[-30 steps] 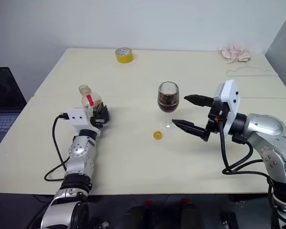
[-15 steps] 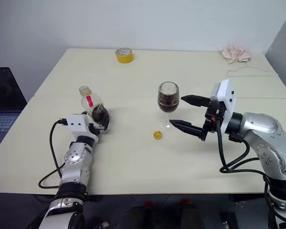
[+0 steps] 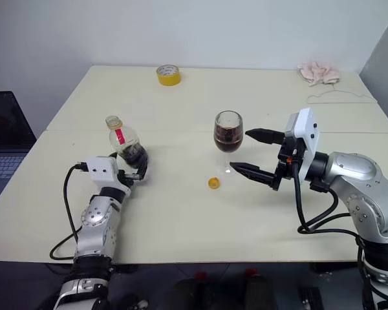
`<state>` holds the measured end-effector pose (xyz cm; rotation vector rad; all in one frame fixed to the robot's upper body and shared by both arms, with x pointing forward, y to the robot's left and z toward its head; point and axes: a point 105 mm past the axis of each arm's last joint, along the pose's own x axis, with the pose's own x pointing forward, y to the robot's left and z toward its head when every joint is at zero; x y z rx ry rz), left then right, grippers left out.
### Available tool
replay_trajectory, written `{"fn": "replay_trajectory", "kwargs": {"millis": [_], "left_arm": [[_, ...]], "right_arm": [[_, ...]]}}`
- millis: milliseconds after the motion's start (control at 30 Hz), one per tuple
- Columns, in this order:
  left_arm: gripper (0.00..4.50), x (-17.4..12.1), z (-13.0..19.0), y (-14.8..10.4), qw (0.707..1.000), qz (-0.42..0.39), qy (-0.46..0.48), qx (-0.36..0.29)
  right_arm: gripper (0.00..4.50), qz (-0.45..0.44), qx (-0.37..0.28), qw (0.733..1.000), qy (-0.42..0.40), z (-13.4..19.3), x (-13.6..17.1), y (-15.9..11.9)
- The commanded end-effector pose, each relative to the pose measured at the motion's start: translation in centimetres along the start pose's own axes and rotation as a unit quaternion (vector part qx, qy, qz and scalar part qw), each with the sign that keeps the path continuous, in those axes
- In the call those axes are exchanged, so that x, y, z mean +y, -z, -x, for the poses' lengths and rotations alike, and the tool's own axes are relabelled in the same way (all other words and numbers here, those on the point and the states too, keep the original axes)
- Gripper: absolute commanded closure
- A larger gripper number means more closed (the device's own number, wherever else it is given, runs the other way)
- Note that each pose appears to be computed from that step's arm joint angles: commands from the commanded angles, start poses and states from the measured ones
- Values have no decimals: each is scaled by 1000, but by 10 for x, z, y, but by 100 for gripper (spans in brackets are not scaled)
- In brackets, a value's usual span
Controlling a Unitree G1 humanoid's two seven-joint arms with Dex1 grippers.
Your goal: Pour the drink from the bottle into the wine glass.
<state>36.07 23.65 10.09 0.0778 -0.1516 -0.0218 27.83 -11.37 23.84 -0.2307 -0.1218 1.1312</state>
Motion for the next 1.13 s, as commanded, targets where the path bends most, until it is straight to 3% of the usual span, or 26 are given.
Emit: {"fn": "replay_trajectory", "kwargs": {"millis": [33,200,400,500,667,833,1133], "left_arm": [[4,1,5,-17,1000,1,5,-23],[4,-10,21,-16,999,25,32,-8],[4,-25,37,-69,987,72,142,-31],[4,-20,44,-92,975,61,213,-16],[4,-18,58,-107,951,63,299,43],[4,-16,68,-130,929,6,361,81],[4,13,67,-160,922,-57,372,86]], "right_arm": [[0,18,-16,1000,0,3,-1,-9],[0,23,-12,1000,6,6,-3,-8],[0,25,34,998,48,34,-19,0],[0,31,67,996,59,57,-28,1],[0,43,86,994,56,70,-37,-1],[0,62,90,993,43,71,-43,-7],[0,69,117,990,20,79,-55,-11]]}}
